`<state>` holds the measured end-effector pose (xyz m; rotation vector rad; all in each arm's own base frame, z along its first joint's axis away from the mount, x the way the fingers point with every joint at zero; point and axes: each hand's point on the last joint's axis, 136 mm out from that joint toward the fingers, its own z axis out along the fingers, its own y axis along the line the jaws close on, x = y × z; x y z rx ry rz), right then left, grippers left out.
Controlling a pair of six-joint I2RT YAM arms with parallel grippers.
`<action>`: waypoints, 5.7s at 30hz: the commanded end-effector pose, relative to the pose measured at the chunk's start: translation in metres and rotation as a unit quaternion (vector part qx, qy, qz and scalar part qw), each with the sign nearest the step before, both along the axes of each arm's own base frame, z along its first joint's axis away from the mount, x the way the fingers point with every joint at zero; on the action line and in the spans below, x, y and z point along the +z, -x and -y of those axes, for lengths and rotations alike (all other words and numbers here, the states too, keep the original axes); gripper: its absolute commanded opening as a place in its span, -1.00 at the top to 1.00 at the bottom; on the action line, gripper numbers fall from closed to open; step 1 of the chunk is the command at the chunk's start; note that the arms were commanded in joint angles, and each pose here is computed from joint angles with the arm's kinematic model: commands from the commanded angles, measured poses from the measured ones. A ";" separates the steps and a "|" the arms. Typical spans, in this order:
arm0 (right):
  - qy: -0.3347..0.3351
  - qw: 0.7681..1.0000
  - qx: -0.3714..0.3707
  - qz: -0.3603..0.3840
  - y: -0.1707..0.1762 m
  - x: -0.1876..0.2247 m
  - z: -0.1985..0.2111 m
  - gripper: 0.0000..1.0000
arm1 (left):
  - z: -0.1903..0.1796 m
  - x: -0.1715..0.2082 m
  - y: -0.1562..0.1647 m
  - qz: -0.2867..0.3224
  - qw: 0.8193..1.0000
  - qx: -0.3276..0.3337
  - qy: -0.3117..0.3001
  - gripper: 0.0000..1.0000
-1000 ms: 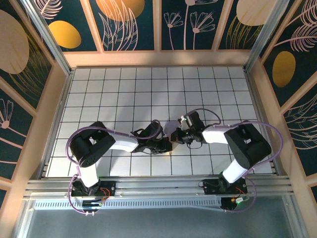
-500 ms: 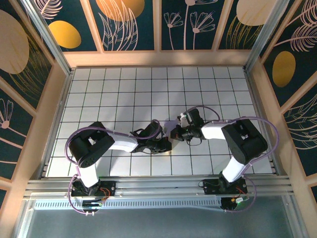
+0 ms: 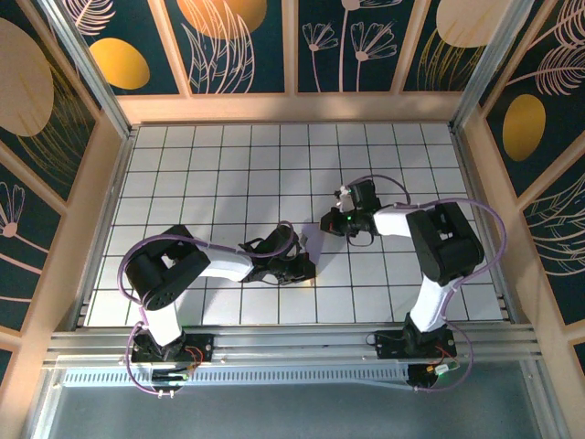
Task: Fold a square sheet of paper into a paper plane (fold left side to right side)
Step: Fold the wing for the fifth time at the center of the table, then pick up the paper plane at the center of the table, then place the paper plane at the center of the table, then pick up the paper plane at the center of the table.
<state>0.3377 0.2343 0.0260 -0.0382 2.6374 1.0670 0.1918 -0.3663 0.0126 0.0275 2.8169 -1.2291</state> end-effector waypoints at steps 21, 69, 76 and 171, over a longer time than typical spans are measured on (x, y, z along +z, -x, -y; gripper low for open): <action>0.063 0.994 -0.068 0.059 -0.066 0.028 0.059 0.89 | 0.007 0.019 -0.010 0.025 1.000 0.013 0.014 0.60; 0.393 0.915 -0.042 0.084 0.063 0.034 -0.011 0.98 | -0.190 0.099 -0.101 0.223 0.909 0.324 -0.137 -0.56; 0.353 0.925 -0.062 0.126 0.051 0.081 -0.002 1.00 | -0.195 0.127 -0.108 0.230 0.907 0.338 -0.096 -0.70; 0.170 0.983 0.058 0.030 0.071 0.050 -0.053 0.14 | -0.180 0.087 -0.106 0.157 0.947 0.281 -0.019 -0.42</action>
